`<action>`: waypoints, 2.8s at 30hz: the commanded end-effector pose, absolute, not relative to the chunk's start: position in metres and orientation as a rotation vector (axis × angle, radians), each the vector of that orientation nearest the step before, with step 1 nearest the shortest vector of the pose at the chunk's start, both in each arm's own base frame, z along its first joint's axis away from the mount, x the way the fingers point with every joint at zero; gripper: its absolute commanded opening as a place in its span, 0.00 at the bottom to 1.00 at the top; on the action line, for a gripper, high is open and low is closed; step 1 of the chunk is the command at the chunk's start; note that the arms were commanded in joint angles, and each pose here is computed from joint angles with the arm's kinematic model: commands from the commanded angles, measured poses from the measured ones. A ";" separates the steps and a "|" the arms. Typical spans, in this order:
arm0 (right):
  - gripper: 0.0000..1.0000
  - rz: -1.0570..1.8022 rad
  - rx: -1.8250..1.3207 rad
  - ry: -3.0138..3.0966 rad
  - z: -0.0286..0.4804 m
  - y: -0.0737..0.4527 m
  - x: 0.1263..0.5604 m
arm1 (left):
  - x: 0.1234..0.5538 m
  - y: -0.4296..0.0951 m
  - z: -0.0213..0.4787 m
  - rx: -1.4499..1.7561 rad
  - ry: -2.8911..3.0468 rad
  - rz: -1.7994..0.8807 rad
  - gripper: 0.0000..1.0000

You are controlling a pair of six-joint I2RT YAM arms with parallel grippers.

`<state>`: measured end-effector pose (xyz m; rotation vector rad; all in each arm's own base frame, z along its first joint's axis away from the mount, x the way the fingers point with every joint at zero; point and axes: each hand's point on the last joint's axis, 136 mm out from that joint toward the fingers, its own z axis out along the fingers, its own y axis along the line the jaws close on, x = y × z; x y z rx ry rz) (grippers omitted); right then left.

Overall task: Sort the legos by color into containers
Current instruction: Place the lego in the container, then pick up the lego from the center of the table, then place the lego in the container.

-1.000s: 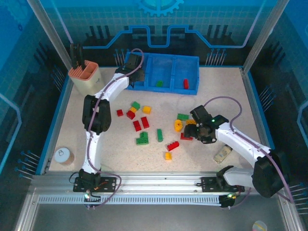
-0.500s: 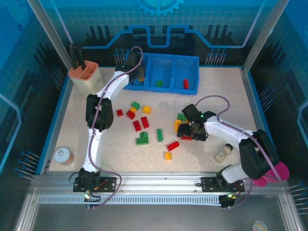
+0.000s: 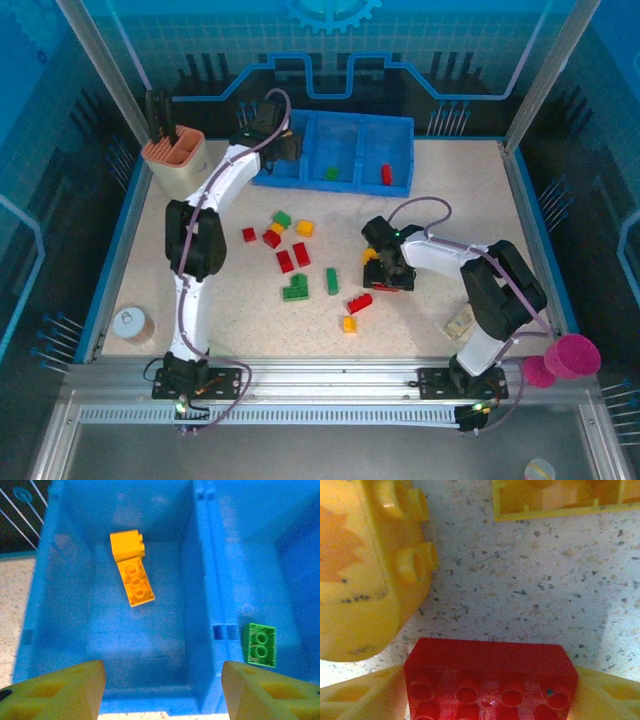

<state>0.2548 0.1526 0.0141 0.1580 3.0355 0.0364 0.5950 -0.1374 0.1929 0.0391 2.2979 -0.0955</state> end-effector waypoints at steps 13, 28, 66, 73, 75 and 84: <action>0.50 0.001 -0.017 2.976 0.072 0.134 0.261 | 0.504 -0.125 0.281 0.143 2.286 -0.125 0.71; 0.47 0.047 -0.143 2.565 0.172 0.130 0.419 | 0.390 -0.106 0.240 0.035 2.451 -0.229 0.78; 0.62 0.142 -0.074 2.396 0.097 0.139 0.622 | 0.341 -0.100 0.117 -0.383 2.618 -0.341 0.78; 0.71 0.160 -0.117 2.373 0.111 0.144 0.617 | 0.360 -0.115 0.090 -0.484 2.647 -0.415 0.76; 0.73 0.175 -0.120 2.367 0.113 0.145 0.617 | 0.363 -0.119 0.080 -0.501 2.657 -0.417 0.76; 0.84 0.257 -0.159 2.345 0.122 0.162 0.614 | 0.385 -0.123 0.060 -0.571 2.655 -0.393 0.77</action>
